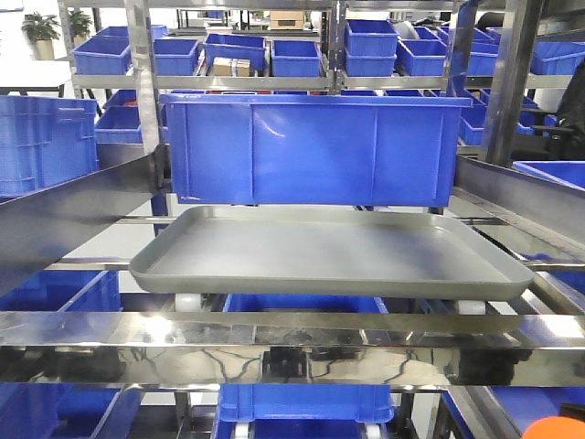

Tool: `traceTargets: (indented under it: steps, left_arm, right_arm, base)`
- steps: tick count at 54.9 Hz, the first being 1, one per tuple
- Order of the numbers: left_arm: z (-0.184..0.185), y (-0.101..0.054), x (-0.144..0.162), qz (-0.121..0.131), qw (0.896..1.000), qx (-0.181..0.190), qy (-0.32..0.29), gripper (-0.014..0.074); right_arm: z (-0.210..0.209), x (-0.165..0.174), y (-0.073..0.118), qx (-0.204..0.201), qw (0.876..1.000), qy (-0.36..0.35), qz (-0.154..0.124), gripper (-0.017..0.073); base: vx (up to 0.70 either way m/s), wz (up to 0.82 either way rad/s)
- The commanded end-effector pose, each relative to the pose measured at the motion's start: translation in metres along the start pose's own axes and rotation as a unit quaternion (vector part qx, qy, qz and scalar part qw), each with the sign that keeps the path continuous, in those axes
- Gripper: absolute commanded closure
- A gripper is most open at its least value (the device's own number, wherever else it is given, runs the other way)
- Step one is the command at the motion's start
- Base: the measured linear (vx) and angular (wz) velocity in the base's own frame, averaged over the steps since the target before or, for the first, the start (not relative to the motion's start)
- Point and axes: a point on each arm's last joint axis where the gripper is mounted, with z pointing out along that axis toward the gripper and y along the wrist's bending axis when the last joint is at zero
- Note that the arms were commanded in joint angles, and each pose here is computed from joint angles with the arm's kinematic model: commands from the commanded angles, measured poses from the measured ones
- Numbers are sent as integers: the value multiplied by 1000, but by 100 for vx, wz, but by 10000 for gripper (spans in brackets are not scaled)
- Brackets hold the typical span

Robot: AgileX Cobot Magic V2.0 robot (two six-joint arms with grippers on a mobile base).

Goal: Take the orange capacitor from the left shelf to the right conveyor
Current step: 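Drive the base to the round green conveyor holding the cylinder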

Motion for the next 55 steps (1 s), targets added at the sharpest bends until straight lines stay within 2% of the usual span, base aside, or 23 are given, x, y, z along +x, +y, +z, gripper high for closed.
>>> traceTargets:
  steps: [1,26,55]
  left_arm:
    - [1,0,3,-2,999,0,-32,599]
    - [1,0,3,-2,999,0,-32,599]
    - [1,0,3,-2,999,0,-32,599]
  right_arm:
    - [-2,-14,-3,18,999,-43,5,232]
    - [-2,-14,-3,18,999,-43,5,232]
    - [-2,-13,-3,18,999,-42,5,232]
  base:
    - [-1,5]
    - [-4,20]
    - [-7,53]
